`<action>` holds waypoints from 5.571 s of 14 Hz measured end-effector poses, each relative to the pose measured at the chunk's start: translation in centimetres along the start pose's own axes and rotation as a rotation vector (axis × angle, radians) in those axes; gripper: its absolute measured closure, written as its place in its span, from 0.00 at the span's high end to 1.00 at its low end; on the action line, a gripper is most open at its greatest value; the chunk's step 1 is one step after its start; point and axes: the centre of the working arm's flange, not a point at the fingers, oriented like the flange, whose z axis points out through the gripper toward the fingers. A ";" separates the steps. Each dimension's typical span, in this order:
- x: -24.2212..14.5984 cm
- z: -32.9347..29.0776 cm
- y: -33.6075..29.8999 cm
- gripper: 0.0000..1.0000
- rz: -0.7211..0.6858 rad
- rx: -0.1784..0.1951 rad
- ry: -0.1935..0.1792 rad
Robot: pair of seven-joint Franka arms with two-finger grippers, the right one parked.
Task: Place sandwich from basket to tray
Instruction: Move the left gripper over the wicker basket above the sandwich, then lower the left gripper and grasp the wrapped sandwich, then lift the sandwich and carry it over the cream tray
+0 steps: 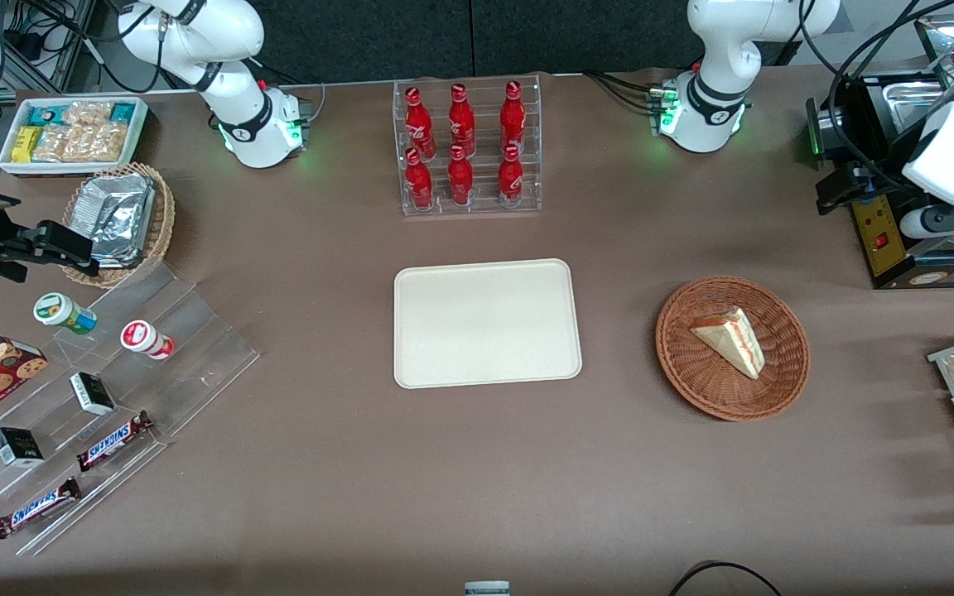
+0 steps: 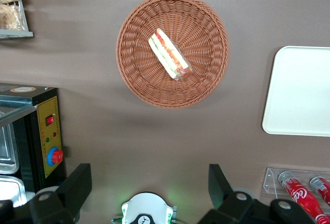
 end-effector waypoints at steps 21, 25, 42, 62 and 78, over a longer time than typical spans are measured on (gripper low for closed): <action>3.2 19.9 1.7 1.00 -0.293 -0.008 0.026; 4.4 22.4 2.3 1.00 -0.411 -0.040 0.099; 7.8 32.7 3.3 1.00 -0.671 -0.069 0.127; 9.5 29.8 8.4 0.26 -0.709 0.031 -0.054; 0.6 27.0 38.3 0.17 0.035 -0.063 0.003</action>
